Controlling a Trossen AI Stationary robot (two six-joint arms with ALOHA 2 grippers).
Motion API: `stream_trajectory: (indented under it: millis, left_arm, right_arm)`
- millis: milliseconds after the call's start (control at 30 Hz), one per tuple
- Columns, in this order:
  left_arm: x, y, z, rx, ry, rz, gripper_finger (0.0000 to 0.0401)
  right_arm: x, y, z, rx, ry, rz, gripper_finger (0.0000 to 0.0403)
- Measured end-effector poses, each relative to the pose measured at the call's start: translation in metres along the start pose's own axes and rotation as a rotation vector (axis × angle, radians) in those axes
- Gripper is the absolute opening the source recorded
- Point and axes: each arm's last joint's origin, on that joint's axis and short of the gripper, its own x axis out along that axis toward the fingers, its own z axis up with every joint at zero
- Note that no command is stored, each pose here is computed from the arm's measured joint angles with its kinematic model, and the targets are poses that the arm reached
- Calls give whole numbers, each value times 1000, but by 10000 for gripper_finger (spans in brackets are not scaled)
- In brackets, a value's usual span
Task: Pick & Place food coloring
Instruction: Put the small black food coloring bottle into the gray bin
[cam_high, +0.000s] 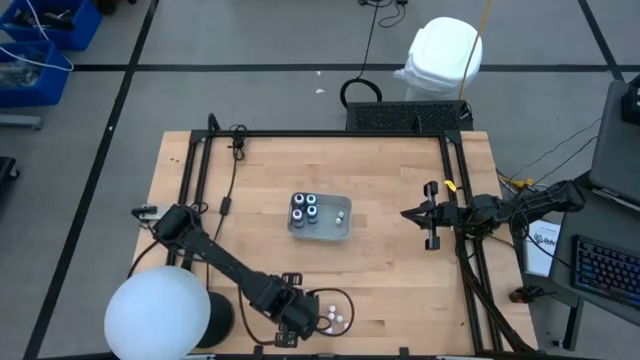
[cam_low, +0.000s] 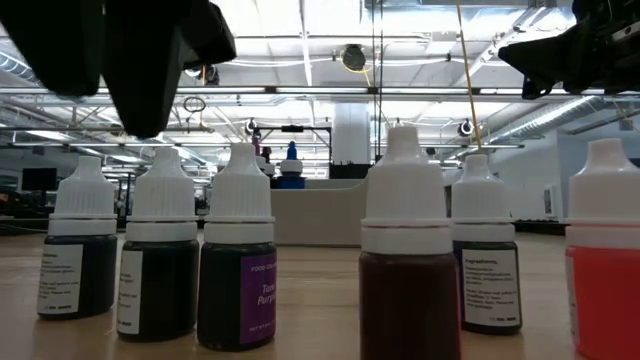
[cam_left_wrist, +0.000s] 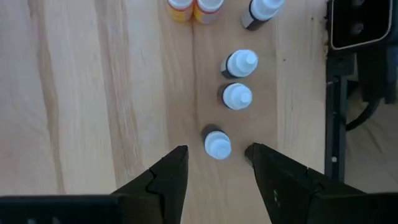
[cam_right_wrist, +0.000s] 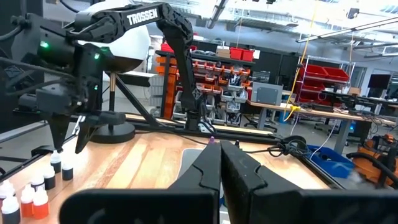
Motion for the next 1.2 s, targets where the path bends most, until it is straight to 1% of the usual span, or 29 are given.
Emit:
stream_trajectory:
  millis: [167, 233, 533, 867, 1033, 1200]
  left_arm:
    - [2, -3, 0, -28, -22, 8, 182]
    - [7, -4, 1, -37, -26, 18, 182]
    - [26, -6, -4, -40, 44, 7, 182]
    - [30, -5, -4, -44, 45, 22, 182]
    - [30, -5, -4, -24, 41, 29, 182]
    - [35, -3, -8, -21, 63, 36, 182]
  right_arm:
    - [0, 0, 0, 0, 0, 0, 0]
    - [0, 0, 0, 0, 2, 0, 0]
    - [0, 0, 0, -1, 6, 1, 0]
    - [0, 0, 0, -1, 5, 0, 0]
    - [0, 0, 0, -1, 5, 0, 0]
    - [0, 0, 0, -1, 5, 0, 0]
